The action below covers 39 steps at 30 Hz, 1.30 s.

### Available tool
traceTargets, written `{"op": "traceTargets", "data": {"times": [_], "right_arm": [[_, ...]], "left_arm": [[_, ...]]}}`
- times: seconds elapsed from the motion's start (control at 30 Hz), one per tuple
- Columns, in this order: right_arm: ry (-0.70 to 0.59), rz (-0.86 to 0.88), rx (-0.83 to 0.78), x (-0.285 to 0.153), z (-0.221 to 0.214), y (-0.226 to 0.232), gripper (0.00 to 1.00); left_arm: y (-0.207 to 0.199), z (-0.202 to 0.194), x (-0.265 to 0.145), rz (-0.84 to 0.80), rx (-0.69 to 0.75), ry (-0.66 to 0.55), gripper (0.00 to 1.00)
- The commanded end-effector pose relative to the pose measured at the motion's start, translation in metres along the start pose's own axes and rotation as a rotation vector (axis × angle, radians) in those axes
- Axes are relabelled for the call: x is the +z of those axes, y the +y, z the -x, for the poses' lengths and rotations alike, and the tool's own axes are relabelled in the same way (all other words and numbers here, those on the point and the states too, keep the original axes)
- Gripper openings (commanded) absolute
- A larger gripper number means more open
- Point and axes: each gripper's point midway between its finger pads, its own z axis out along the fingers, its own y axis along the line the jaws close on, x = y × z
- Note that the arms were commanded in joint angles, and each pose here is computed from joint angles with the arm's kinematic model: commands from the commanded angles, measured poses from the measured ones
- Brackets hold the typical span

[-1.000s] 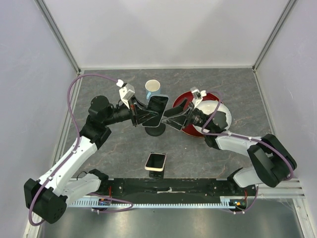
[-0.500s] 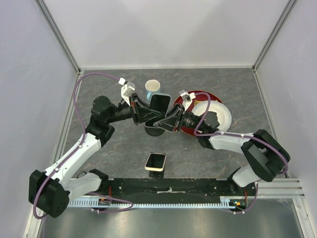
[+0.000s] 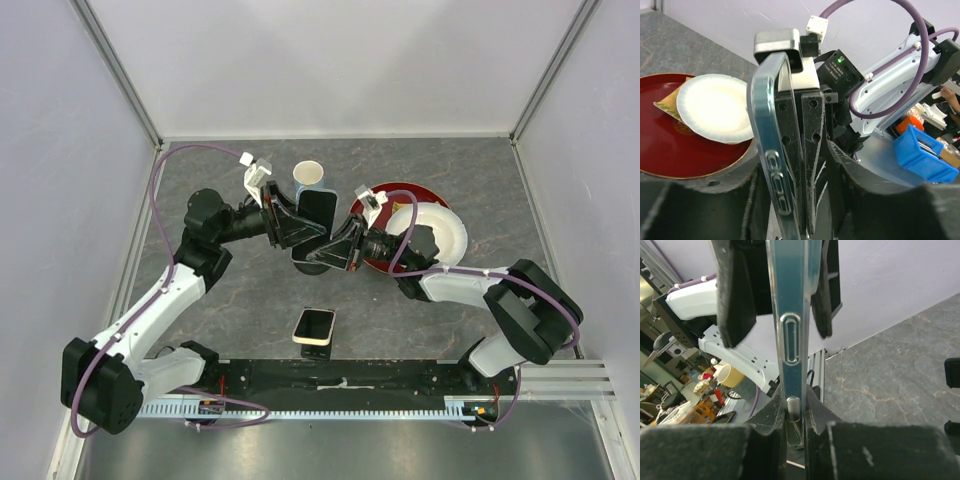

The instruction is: Place the phone on the phone stand

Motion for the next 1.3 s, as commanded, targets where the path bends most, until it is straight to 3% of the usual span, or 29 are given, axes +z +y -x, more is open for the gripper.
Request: {"op": "traceTargets", "data": {"times": [0.0,0.17,0.3,0.8,1.27], "right_arm": [[-0.169,0.293,-0.337,0.000,0.048,0.075,0.00],[-0.137,0.304,-0.336,0.002,0.043,0.073,0.00],[-0.099,0.304,-0.337,0.004,0.038,0.069,0.00],[0.013,0.212,-0.375,0.009,0.024,0.046,0.00],[0.079,0.208,-0.365,0.018,0.012,0.039,0.00]], "left_arm": [[-0.016,0.026,-0.006,-0.028,0.126,-0.027,0.56],[-0.014,0.029,-0.011,0.001,0.157,-0.011,0.56],[-0.012,0.030,-0.012,0.000,0.157,0.018,0.50],[-0.011,0.028,-0.013,-0.006,0.155,0.046,0.50],[-0.016,0.031,-0.015,-0.009,0.187,0.035,0.60]]}}
